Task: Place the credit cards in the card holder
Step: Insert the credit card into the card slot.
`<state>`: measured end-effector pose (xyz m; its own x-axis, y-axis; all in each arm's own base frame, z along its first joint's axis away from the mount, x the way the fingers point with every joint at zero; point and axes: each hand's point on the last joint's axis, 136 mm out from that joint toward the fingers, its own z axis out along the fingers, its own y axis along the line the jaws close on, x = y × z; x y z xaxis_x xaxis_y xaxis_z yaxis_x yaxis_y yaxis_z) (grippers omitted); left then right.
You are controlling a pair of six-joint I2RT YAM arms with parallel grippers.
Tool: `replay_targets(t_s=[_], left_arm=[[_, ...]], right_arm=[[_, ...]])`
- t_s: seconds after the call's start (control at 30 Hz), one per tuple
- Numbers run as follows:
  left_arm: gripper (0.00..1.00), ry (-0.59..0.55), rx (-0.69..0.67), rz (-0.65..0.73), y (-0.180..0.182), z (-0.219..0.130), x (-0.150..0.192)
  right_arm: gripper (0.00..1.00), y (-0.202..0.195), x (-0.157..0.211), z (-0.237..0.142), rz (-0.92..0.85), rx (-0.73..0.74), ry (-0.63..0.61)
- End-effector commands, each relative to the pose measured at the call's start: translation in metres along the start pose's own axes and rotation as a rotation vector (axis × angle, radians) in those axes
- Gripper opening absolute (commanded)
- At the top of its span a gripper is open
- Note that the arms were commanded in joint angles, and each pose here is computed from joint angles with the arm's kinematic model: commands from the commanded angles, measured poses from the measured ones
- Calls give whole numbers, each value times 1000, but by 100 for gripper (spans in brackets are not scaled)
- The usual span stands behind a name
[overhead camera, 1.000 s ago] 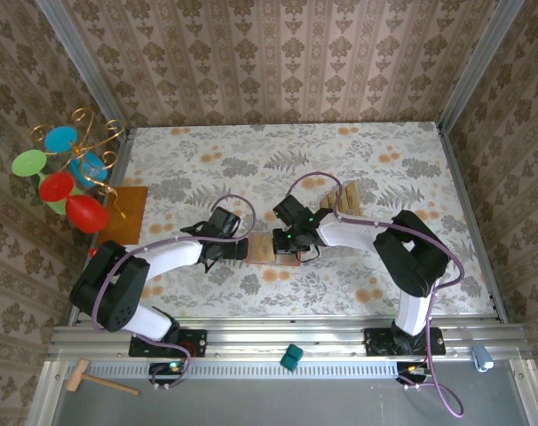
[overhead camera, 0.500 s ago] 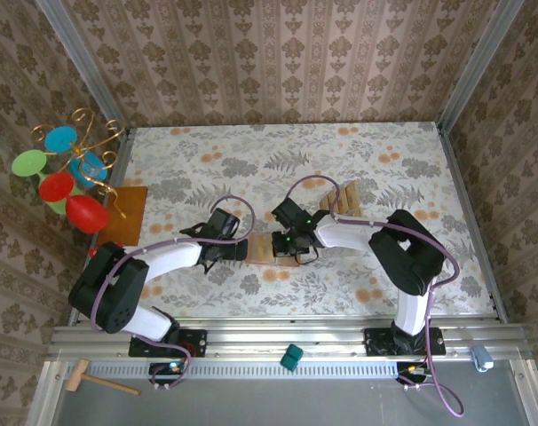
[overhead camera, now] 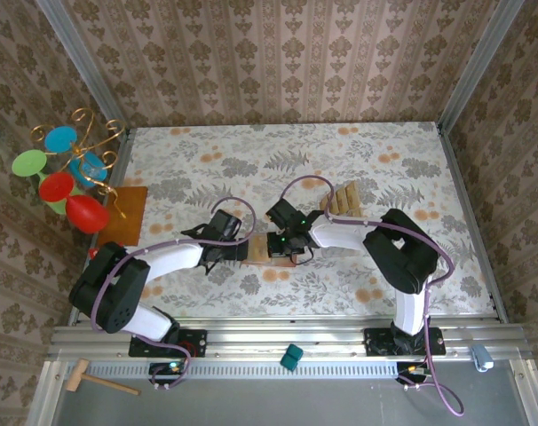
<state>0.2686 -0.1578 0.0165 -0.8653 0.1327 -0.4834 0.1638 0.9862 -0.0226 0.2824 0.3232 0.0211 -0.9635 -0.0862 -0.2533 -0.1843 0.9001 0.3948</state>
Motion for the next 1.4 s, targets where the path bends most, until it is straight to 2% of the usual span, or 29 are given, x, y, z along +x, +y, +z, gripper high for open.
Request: replay_targets(t_s=[0.0,0.5,0.97,1.37], left_arm=[[98,90,25,-1,-5,13,31],[98,87,34,-1,-9,14,34],[99,27,25,-25,7,-16,7],[99,37,-1,-32,14,-11,7]], right_arm=[[0,8,2,6,-8,4,19],[0,23,3,15,-31,-8,34],[3,-12,-4,-25,9,40,-31],[2,3,-14,-24,39,-11,-48]])
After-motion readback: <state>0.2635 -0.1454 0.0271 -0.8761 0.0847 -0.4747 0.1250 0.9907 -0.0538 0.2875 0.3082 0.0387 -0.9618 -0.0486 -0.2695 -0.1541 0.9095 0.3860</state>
